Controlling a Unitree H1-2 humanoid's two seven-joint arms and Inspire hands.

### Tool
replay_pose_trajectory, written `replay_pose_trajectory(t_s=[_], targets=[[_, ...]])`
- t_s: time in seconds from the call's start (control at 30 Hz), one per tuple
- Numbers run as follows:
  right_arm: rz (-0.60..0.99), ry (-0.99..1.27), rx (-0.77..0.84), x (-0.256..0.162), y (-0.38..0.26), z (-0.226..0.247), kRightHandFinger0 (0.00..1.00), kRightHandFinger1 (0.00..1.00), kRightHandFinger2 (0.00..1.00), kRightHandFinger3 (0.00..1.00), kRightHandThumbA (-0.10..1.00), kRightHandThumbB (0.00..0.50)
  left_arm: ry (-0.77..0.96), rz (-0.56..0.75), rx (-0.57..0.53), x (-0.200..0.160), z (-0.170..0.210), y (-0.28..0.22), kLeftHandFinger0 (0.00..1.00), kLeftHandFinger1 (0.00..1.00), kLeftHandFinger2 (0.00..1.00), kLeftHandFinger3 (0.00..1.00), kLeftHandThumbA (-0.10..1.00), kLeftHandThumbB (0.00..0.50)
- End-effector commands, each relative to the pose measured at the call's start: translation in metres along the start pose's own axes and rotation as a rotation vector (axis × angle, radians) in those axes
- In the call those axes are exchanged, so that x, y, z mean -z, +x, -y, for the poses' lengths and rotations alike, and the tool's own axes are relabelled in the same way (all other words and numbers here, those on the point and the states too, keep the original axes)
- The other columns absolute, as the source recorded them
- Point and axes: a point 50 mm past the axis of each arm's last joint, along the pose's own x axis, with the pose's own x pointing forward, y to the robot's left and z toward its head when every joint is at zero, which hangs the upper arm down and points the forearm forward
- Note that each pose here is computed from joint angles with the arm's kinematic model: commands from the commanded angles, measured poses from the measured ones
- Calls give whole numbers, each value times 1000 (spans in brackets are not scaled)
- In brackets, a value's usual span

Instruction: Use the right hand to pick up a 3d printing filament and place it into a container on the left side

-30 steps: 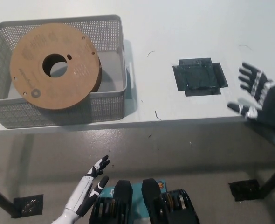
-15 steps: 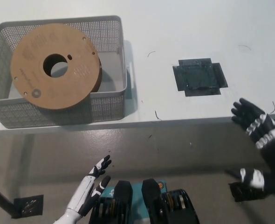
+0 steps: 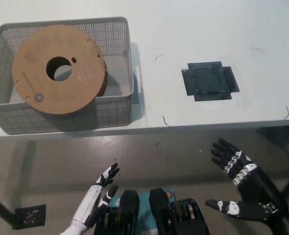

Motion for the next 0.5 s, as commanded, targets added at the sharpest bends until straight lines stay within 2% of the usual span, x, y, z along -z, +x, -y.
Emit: replay_pose_trajectory(t_s=[0.0, 0.03, 0.07, 0.1, 0.13, 0.23, 0.37, 0.47], targets=[[62, -56, 28, 8, 10, 0, 1000, 1000, 1000, 1000, 1000, 182, -4, 60, -23, -8, -4, 6, 1000, 1000, 1000, 1000, 1000, 154], [39, -53, 45, 14, 10, 1, 1000, 1000, 1000, 1000, 1000, 175, -1, 61, -21, -8, -4, 5, 1000, 1000, 1000, 1000, 1000, 150], [8, -46, 66, 24, 10, 1, 1000, 1000, 1000, 1000, 1000, 139, -2, 60, -17, -9, -3, 6, 1000, 1000, 1000, 1000, 1000, 151], [-1, -35, 71, 28, 10, 2, 1000, 1000, 1000, 1000, 1000, 136, -2, 58, -17, -9, -4, 6, 1000, 1000, 1000, 1000, 1000, 151], [-12, -39, 78, 35, 11, 2, 1000, 1000, 1000, 1000, 1000, 96, 1, 59, -15, -9, -4, 6, 1000, 1000, 1000, 1000, 1000, 137], [-38, -15, 100, 53, 12, 4, 1000, 1000, 1000, 1000, 1000, 40, 3, 60, -17, -8, -4, 6, 1000, 1000, 1000, 1000, 1000, 138], [-62, -21, 116, 66, 15, 7, 1000, 1000, 1000, 1000, 1000, 67, 5, 59, -16, -9, -6, 10, 1000, 1000, 1000, 1000, 1000, 140], [-71, -26, 119, 71, 17, 8, 1000, 1000, 1000, 1000, 1000, 55, 5, 56, -11, -10, -7, 12, 1000, 1000, 1000, 1000, 1000, 140]])
